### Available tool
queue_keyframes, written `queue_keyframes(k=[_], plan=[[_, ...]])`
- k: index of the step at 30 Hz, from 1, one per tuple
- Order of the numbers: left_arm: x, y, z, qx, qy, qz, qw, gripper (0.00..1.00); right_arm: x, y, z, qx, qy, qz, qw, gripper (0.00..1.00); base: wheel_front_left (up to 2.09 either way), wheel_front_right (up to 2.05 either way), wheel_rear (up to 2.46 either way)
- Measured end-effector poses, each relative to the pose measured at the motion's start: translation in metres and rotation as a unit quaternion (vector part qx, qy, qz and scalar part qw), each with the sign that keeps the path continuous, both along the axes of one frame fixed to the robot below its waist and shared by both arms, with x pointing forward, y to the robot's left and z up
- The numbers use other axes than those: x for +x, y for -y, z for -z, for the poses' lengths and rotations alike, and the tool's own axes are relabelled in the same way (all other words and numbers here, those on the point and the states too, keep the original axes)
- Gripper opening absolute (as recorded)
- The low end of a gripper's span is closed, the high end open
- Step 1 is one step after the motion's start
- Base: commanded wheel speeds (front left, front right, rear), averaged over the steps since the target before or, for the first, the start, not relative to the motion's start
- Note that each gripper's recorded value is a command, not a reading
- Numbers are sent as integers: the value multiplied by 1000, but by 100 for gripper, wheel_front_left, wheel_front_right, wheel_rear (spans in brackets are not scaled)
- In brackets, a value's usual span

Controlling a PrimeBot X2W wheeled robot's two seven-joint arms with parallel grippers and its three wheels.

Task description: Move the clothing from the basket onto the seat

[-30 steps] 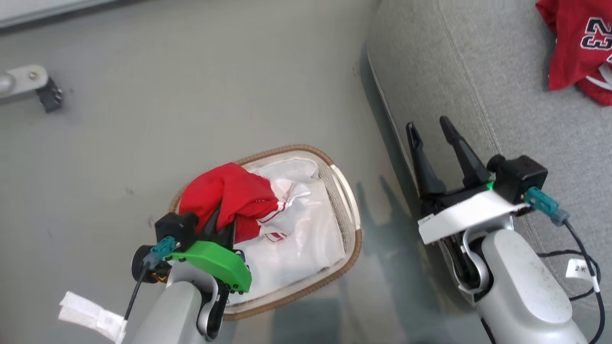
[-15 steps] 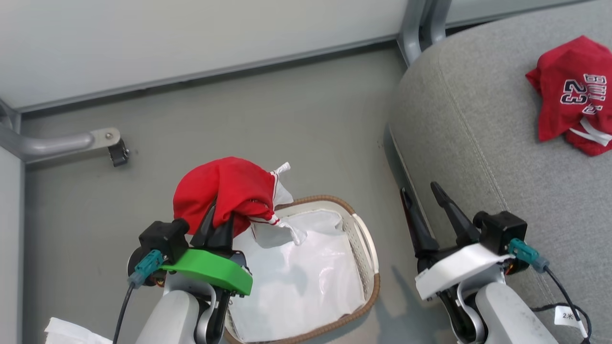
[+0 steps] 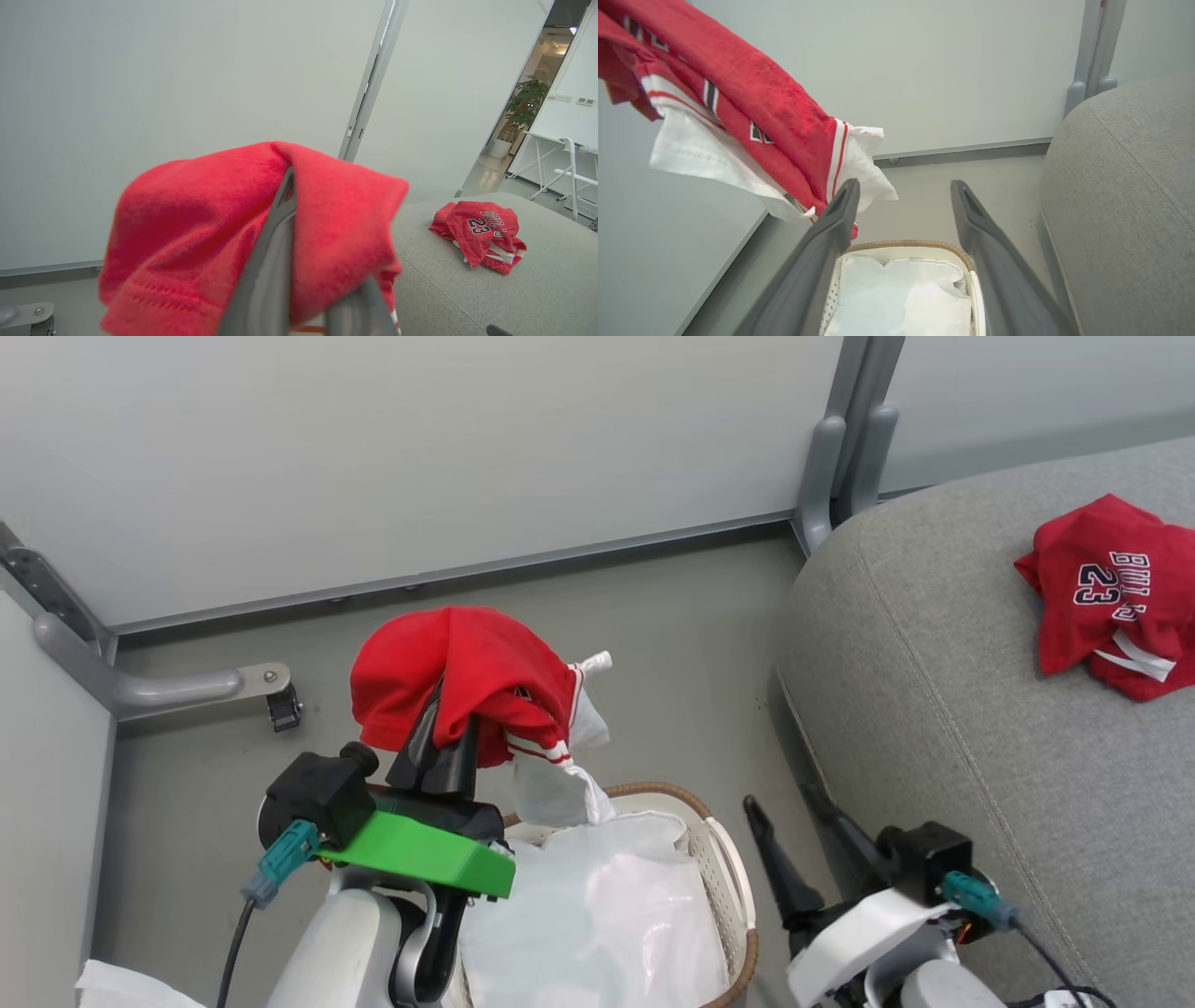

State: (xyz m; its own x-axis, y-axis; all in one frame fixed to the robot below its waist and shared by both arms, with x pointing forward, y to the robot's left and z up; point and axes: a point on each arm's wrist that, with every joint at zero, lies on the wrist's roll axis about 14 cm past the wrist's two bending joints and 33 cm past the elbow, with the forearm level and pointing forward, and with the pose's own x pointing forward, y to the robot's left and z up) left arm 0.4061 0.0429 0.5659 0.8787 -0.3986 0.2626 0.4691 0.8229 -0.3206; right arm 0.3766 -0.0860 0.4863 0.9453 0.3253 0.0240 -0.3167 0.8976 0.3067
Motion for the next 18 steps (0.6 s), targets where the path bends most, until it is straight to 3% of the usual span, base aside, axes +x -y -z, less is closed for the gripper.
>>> queue_keyframes(k=[7,12,18], plan=[[-6,3,-1,-5,0,6,1000,0,-5,-70,-30,-1,47,-112,993,100,0,0,0],[-7,5,4,-10,-10,12,1000,0,-7,-121,-62,-21,104,-201,974,100,0,0,0],[-13,9,7,-16,-19,21,999,0,3,-143,-65,-67,129,-237,960,100,0,0,0]])
